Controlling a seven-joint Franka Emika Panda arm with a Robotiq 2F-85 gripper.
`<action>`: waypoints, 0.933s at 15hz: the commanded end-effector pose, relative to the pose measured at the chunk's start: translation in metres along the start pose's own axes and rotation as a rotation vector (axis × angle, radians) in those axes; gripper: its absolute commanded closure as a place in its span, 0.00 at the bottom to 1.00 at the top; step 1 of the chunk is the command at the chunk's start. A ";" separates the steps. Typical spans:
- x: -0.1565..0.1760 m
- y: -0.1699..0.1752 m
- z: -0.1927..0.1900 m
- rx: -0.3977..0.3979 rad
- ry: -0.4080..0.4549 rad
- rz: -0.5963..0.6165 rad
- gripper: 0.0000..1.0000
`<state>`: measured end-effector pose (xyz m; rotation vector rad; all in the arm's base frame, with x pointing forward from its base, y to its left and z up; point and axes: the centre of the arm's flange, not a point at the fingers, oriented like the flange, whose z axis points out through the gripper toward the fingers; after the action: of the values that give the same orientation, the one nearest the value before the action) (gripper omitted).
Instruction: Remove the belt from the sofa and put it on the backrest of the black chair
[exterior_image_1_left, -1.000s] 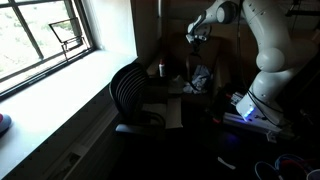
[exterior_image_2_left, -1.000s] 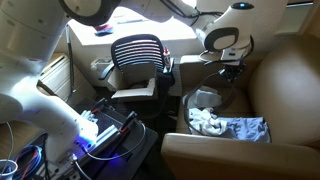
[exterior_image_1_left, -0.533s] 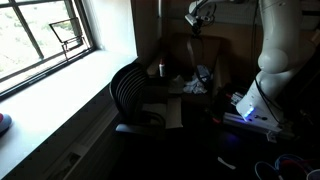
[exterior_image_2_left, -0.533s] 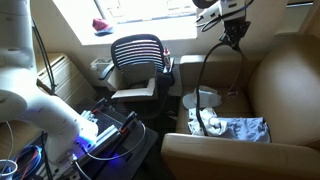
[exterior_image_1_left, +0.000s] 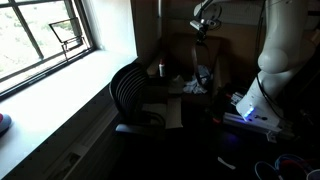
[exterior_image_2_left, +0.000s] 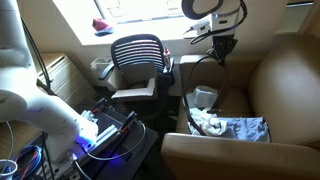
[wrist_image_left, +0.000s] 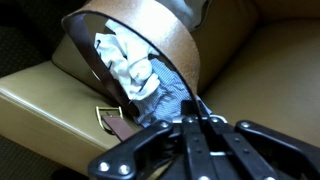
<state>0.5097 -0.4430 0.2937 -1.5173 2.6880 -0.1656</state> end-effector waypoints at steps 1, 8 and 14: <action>-0.028 -0.053 -0.062 0.110 0.138 -0.088 0.99; -0.191 -0.104 -0.183 0.338 0.409 -0.396 0.99; -0.344 -0.074 -0.246 0.575 0.343 -0.692 0.99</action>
<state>0.7198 -0.2072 0.5316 -2.1743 2.0792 -1.1488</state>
